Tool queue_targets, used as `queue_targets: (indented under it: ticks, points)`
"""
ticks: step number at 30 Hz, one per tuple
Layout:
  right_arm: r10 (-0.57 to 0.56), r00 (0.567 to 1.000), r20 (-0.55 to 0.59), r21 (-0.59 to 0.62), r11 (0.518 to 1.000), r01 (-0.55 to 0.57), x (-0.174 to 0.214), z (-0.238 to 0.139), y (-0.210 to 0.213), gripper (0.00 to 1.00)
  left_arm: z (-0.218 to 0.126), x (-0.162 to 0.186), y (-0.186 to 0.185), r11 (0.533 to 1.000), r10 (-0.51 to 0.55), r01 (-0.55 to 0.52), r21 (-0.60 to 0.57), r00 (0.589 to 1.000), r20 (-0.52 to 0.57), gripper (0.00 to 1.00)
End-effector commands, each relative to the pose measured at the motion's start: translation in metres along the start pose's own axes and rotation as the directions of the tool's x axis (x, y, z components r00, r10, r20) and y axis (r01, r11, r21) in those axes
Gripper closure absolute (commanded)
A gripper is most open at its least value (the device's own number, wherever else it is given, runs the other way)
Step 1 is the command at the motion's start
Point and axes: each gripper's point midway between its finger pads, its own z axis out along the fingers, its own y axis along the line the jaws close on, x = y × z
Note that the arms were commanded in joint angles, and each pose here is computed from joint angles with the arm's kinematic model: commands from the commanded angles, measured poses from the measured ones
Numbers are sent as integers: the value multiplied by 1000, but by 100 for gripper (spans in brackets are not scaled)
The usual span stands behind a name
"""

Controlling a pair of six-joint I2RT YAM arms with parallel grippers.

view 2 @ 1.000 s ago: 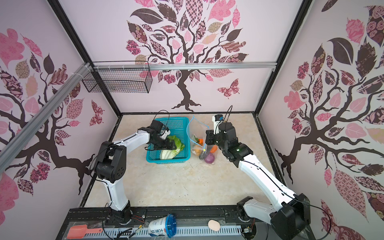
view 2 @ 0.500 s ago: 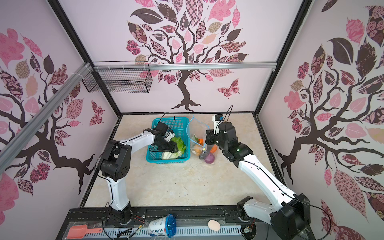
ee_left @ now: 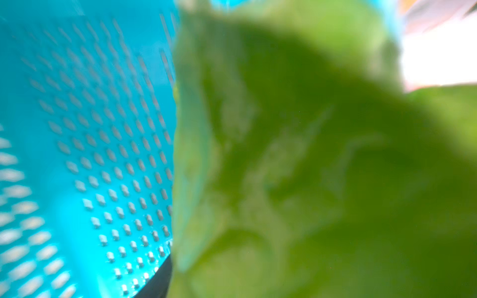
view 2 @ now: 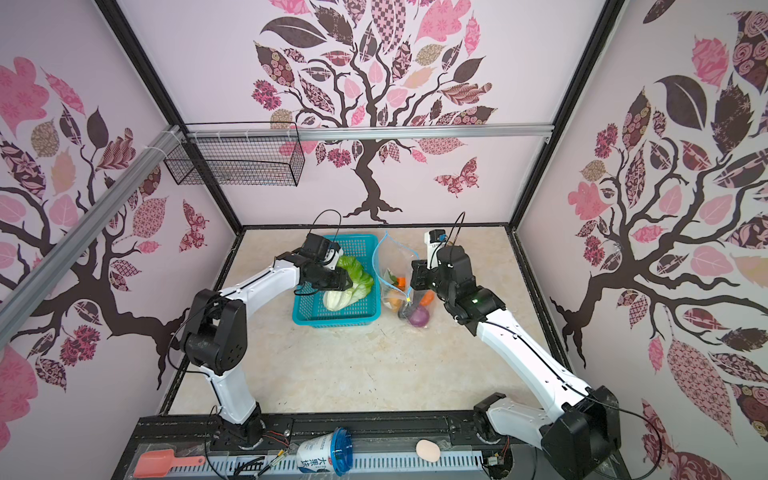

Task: Place the food in the zip-top bag and seal the zipper
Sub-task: 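Close the left gripper on the lettuce and lift it, then carry the lettuce with the left gripper over the bag held by the right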

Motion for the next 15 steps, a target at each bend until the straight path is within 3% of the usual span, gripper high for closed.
queue_targets:
  ticks: [1, 9, 15]
  points:
    - [3, 999, 39, -17, 1000, -2, -10, -5, 3, 100, -48, -50, -12, 1000, -19, 16, 14, 969, 245, 67]
    - [46, 998, 44, -47, 998, -44, -12, -2, 8, 100, -138, -96, -61, 981, -66, -37, 191, 859, 508, 68]
    - [87, 996, 24, -64, 994, -85, -10, 4, 10, 100, -192, -109, -109, 943, -74, -156, 293, 762, 643, 68]
